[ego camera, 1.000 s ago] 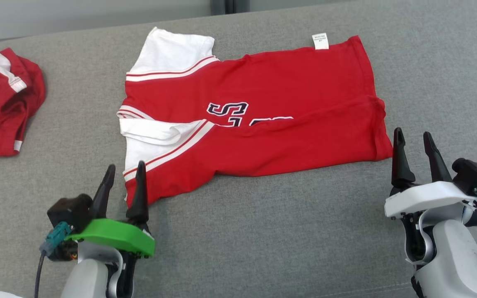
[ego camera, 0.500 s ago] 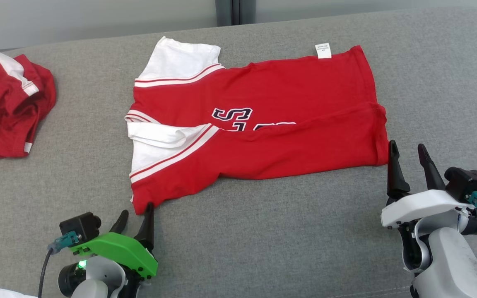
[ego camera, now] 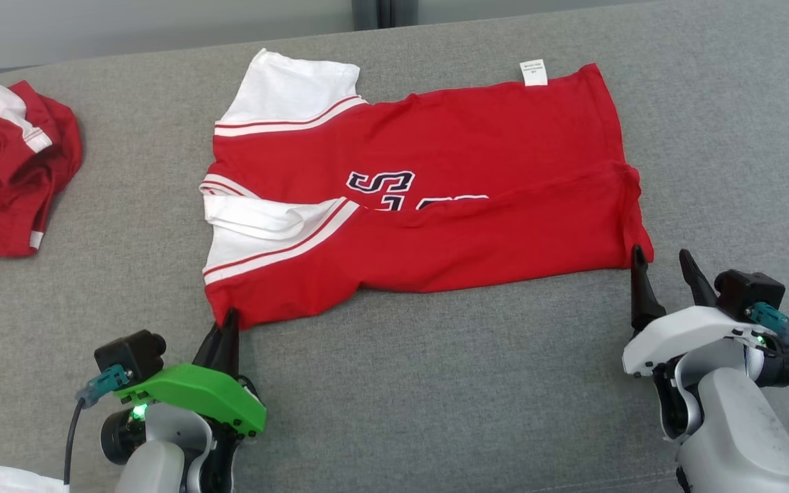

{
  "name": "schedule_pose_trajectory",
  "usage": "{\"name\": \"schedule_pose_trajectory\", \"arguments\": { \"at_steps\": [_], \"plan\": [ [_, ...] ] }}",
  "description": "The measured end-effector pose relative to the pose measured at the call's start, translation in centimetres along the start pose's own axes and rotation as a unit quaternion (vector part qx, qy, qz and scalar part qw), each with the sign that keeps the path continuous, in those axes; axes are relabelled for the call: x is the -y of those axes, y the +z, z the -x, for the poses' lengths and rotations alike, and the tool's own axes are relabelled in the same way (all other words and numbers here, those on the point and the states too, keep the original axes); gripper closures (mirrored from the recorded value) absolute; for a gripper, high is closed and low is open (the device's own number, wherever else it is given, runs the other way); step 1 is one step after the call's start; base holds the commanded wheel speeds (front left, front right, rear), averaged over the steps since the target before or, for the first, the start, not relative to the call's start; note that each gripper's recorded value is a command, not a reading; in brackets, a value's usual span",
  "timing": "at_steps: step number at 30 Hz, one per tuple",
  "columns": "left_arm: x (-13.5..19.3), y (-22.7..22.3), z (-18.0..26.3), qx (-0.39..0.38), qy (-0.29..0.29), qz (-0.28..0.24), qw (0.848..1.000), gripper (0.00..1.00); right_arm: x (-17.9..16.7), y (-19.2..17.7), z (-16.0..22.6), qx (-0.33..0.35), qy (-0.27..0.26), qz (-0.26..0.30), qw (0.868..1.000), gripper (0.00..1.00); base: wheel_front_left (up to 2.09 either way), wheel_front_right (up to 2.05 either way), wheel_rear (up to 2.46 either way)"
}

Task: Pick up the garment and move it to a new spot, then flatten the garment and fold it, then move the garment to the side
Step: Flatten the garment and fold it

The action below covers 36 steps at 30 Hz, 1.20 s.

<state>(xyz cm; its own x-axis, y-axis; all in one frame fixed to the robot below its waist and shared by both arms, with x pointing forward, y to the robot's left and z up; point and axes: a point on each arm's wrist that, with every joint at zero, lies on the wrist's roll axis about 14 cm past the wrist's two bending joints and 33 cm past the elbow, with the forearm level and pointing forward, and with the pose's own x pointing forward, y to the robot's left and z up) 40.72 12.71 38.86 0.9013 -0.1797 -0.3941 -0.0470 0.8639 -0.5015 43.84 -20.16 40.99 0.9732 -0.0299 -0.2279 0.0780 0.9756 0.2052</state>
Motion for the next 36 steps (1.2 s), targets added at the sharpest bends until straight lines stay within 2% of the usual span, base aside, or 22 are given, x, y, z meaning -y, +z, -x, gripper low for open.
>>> {"name": "schedule_pose_trajectory", "arguments": {
  "at_steps": [8,15,16,17,18,19,26,29,36],
  "plan": [
    [0.6,2.3,0.3,0.041,-0.012,-0.009,0.999,1.00,-1.5,-1.1,-1.6,-0.034,0.018,0.017,0.999,0.00,0.00,0.00,0.00],
    [0.8,2.8,0.7,0.050,-0.014,-0.013,0.999,1.00,-0.5,-2.9,-2.1,-0.075,0.002,0.029,0.997,0.00,0.00,0.00,0.00],
    [0.8,3.0,0.7,0.052,-0.015,-0.014,0.998,1.00,-0.6,-2.9,-2.2,-0.077,0.003,0.031,0.997,0.27,0.00,0.00,0.00],
    [0.9,3.4,0.8,0.058,-0.016,-0.016,0.998,1.00,-0.7,-2.8,-2.4,-0.077,0.004,0.030,0.997,0.81,0.00,0.00,0.00],
    [0.9,3.5,0.8,0.060,-0.015,-0.016,0.998,1.00,-0.7,-2.7,-2.4,-0.076,0.004,0.030,0.997,0.95,0.00,0.00,0.00],
    [0.9,3.7,0.9,0.063,-0.016,-0.017,0.998,1.00,-0.8,-2.6,-2.5,-0.074,0.005,0.027,0.997,1.00,0.00,0.00,0.00],
    [1.2,5.7,1.8,0.093,-0.022,-0.031,0.995,1.00,-1.1,-0.4,-2.7,-0.034,0.005,0.000,0.999,1.00,0.00,0.00,0.00],
    [1.8,6.1,2.6,0.100,-0.030,-0.038,0.994,1.00,-1.1,0.7,-2.4,-0.017,0.007,0.005,1.000,1.00,0.00,0.00,0.00],
    [1.7,5.2,5.0,0.080,-0.026,-0.049,0.995,1.00,-0.2,0.3,0.2,-0.022,0.003,0.005,1.000,1.00,0.00,0.00,0.00]
  ]
}}
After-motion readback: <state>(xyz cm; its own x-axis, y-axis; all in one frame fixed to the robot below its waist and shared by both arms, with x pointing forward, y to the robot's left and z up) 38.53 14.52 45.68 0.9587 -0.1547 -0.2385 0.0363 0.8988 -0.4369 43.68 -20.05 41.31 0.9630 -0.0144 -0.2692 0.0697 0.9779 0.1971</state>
